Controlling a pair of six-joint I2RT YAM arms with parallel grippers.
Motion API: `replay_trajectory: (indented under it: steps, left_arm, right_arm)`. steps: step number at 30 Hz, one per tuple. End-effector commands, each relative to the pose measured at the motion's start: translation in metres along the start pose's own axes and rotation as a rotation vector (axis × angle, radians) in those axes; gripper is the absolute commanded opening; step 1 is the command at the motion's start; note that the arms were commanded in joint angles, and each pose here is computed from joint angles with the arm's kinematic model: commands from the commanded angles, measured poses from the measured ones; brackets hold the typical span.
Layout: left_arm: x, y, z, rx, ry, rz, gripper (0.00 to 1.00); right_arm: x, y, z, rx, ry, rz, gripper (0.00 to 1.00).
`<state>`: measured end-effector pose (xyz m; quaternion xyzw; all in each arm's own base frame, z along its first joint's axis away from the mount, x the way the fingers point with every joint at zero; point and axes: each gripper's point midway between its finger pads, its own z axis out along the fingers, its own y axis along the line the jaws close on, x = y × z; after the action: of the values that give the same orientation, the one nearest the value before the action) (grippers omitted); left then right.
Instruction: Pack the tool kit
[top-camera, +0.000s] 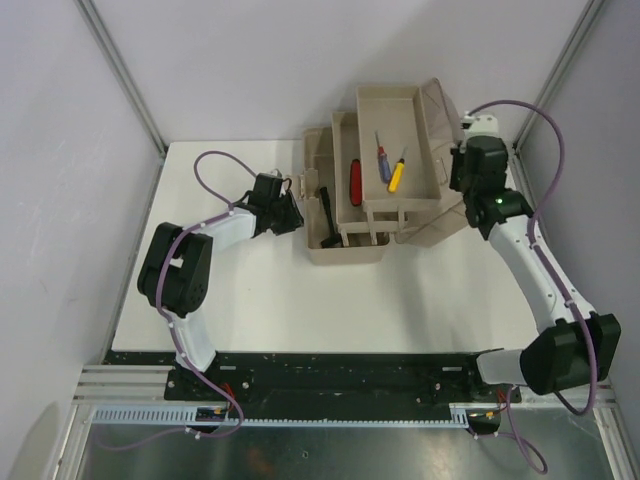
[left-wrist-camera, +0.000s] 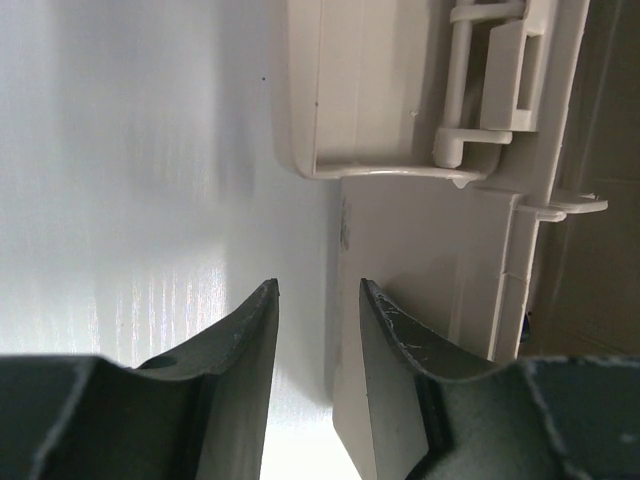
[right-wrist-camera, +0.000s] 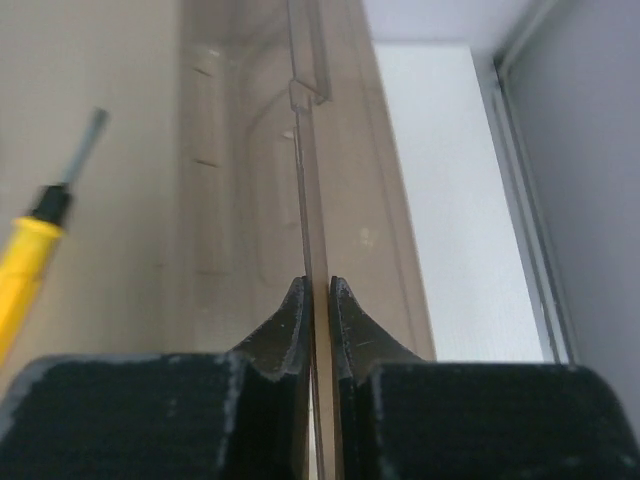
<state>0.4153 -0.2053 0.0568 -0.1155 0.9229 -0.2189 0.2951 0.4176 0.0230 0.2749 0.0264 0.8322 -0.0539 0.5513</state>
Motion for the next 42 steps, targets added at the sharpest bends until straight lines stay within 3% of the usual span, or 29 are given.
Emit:
replay_trajectory:
  steps: [1, 12, 19, 22, 27, 32, 36, 42]
  left_arm:
    - [-0.001, -0.026, -0.008, 0.081, -0.007, 0.025, 0.42]
    - [-0.007, -0.008, -0.026, 0.012, -0.026, -0.022, 0.45]
    - [-0.009, 0.007, -0.040, -0.029, -0.049, -0.029, 0.47]
    - [-0.016, 0.017, -0.042, -0.046, -0.061, -0.056, 0.47]
    - [-0.021, 0.031, -0.043, -0.061, -0.061, -0.103, 0.48]
    - [-0.025, 0.035, -0.042, -0.067, -0.068, -0.110, 0.49]
    - [-0.030, 0.041, -0.045, -0.080, -0.085, -0.121, 0.50]
    - [-0.040, 0.053, -0.054, -0.120, -0.129, -0.145, 0.51]
  right_arm:
    - [-0.074, 0.056, -0.044, -0.041, -0.241, -0.059, 0.00]
    - [-0.059, 0.173, -0.059, 0.064, -0.251, -0.286, 0.00]
    - [-0.046, 0.213, -0.062, 0.215, -0.272, -0.353, 0.03]
    - [-0.040, 0.225, -0.063, 0.179, -0.270, -0.354, 0.14]
    - [-0.028, 0.243, -0.062, 0.066, -0.249, -0.353, 0.55]
    - [-0.011, 0.271, -0.063, -0.099, -0.203, -0.348, 0.81]
    - [-0.005, 0.291, -0.072, -0.242, -0.175, -0.313, 0.89]
    - [-0.021, 0.321, -0.103, -0.511, -0.160, -0.189, 0.89]
